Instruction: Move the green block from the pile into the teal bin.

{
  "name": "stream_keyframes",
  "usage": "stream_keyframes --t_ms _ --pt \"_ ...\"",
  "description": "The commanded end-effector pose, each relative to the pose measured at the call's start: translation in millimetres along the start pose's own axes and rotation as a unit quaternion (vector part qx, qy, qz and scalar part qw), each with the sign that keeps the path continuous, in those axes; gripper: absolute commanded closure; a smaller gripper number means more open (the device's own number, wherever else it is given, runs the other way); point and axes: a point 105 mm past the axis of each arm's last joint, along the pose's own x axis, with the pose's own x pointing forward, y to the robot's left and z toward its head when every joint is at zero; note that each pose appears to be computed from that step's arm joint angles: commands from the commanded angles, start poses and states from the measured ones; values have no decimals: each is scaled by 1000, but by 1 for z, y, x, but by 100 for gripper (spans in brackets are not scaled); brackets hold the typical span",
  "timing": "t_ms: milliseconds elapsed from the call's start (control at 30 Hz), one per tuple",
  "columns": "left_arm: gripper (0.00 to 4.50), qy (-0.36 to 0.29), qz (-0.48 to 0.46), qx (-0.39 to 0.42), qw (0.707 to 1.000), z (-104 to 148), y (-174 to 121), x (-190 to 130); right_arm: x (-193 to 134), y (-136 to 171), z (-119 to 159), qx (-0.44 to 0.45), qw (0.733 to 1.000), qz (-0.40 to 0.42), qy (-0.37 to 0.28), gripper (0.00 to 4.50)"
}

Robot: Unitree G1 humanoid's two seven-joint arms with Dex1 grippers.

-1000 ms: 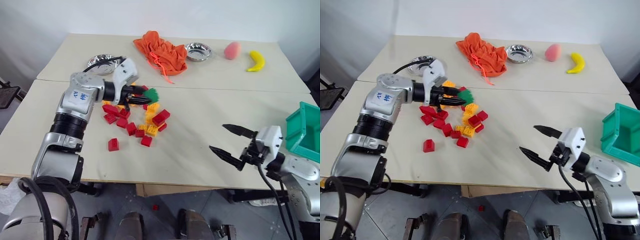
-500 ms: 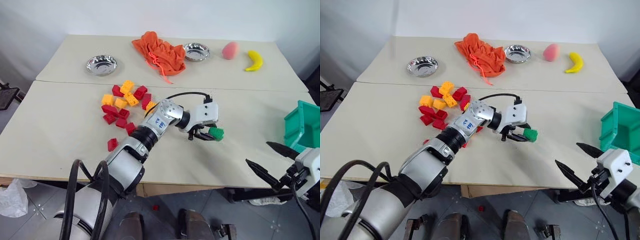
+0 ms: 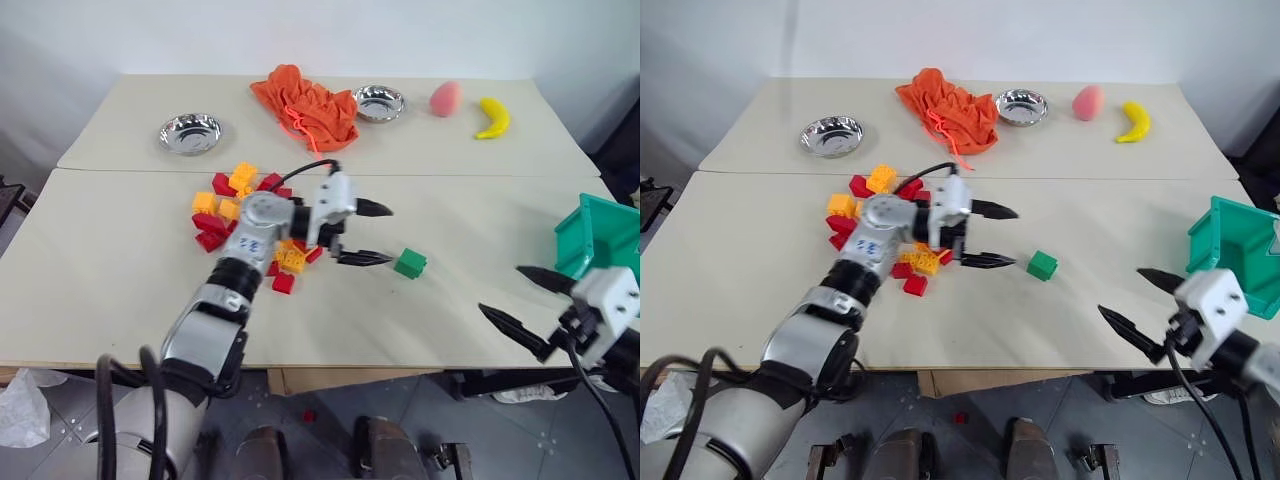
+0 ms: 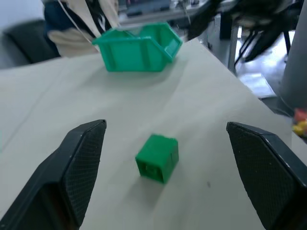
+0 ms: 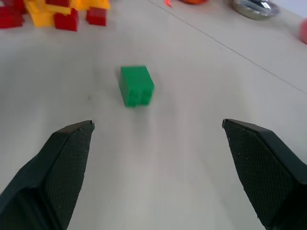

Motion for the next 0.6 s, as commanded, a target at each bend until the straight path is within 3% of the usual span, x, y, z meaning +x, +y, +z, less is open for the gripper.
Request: stream_keyframes --t_ms 33,133,300,400,600 --pt "12 1 21 26 999 8 -11 -40 25 3 -1 22 998 40 42 0" --pt "12 21 54 2 998 3 -31 -77 51 1 3 17 995 64 69 0" --pt "12 34 91 -41 994 6 -54 -93 84 2 0 11 990 94 100 0" --pt "0 31 98 -45 994 8 -64 -84 102 5 -7 10 988 111 108 58" --pt "0 31 106 -48 993 9 -64 -79 108 -7 -15 0 988 96 122 261"
